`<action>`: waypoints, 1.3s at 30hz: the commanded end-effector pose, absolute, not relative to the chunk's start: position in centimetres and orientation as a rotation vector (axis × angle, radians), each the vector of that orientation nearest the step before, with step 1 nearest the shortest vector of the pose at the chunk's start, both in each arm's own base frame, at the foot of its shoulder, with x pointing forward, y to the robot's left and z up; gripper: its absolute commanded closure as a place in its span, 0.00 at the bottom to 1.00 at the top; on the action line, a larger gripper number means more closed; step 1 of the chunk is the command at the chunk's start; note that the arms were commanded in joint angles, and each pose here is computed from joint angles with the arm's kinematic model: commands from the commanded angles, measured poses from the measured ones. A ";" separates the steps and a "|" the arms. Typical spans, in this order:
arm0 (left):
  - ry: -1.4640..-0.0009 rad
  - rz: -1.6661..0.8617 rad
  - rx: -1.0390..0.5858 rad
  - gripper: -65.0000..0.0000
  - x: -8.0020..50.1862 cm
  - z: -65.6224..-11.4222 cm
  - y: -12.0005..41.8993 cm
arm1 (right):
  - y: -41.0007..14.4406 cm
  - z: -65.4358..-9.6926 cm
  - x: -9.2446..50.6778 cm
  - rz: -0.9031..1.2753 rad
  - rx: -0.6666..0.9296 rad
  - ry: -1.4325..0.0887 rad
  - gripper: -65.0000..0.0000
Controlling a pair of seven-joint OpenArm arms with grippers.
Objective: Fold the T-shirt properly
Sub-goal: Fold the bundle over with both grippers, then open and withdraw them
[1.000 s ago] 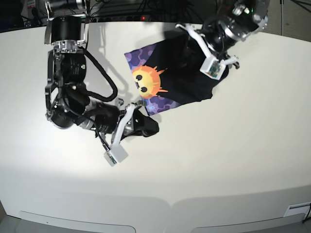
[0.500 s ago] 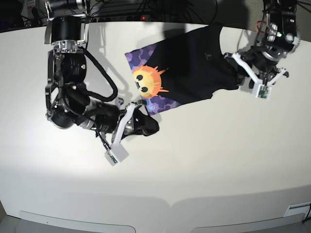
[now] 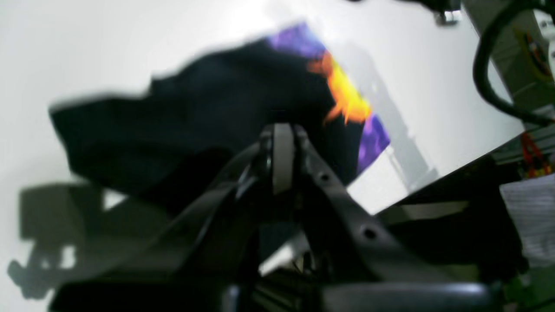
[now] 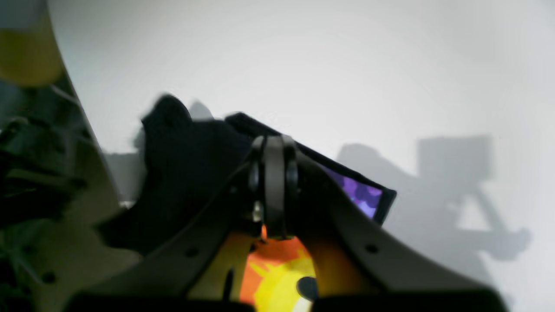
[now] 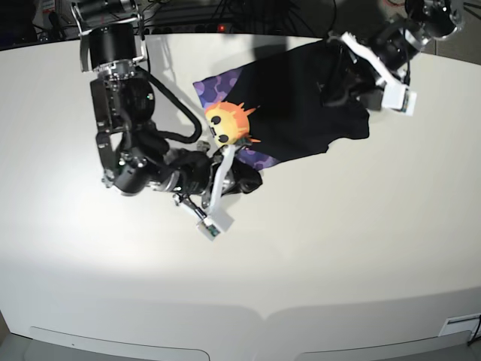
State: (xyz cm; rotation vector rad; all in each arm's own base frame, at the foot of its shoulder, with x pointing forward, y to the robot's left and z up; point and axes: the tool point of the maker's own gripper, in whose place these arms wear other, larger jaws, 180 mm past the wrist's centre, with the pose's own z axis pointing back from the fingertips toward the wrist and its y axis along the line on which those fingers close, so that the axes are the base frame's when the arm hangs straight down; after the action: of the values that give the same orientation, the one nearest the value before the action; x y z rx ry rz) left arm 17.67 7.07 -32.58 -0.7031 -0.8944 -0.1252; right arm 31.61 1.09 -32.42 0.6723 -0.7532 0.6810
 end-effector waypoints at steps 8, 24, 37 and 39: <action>-0.781 -0.182 -0.822 1.00 14.0 -34.7 1.8 | 0.1 -35.7 32.9 0.657 0.614 -0.694 1.00; -0.749 -0.102 -0.522 1.00 21.4 -43.1 5.5 | -4.9 -40.7 29.4 0.677 0.458 -0.520 1.00; -0.951 -0.039 -0.279 1.00 31.5 -39.9 13.6 | -2.2 -42.8 22.2 0.572 0.684 -0.403 1.00; -0.984 -0.032 -0.274 1.00 32.6 -38.9 14.2 | -1.5 -42.9 21.7 0.564 0.704 -0.396 1.00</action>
State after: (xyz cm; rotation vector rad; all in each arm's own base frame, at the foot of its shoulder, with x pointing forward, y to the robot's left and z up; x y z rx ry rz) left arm 31.80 14.27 -40.26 -0.2616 -0.9306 -0.0285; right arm 22.01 -1.29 -42.72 0.7249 -0.4162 0.5374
